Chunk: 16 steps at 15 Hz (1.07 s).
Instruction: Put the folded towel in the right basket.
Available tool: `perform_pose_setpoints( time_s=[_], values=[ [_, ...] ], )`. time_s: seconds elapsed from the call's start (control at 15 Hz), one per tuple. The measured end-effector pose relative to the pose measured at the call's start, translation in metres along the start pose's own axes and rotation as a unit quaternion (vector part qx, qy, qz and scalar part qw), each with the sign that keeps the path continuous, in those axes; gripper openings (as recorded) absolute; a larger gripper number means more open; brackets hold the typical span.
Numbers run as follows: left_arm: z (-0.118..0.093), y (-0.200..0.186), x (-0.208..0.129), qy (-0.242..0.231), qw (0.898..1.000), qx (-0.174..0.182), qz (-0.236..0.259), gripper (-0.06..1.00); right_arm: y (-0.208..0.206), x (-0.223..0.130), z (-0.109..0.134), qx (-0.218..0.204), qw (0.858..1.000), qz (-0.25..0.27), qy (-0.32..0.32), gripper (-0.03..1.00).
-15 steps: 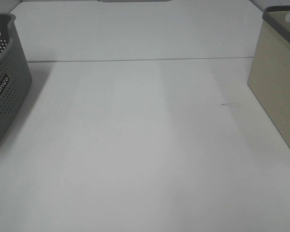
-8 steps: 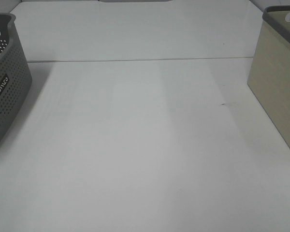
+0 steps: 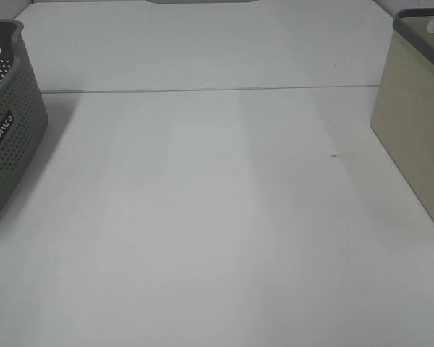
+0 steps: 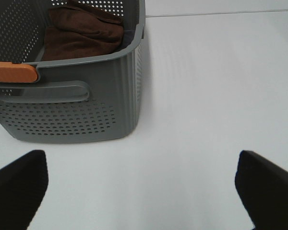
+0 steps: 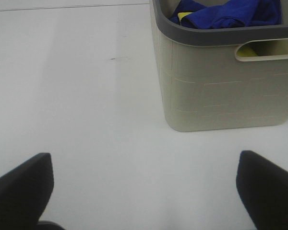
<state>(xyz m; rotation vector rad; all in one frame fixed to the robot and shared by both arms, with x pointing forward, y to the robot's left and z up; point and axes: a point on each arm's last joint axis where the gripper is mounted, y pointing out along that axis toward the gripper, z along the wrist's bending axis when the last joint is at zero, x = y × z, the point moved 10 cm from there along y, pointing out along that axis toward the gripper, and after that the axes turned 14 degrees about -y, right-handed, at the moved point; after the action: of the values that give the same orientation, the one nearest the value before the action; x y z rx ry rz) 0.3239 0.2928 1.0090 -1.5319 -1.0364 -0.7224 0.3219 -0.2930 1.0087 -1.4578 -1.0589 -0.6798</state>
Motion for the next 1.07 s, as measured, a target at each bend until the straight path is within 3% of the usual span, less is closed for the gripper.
perform_pose_setpoints(
  time_s=[1.07],
  values=[
    [0.0,0.0,0.0,0.0,1.0,0.0,0.0,0.99,0.0,0.0,0.0,0.0,1.0,0.0,0.0,0.99]
  ],
)
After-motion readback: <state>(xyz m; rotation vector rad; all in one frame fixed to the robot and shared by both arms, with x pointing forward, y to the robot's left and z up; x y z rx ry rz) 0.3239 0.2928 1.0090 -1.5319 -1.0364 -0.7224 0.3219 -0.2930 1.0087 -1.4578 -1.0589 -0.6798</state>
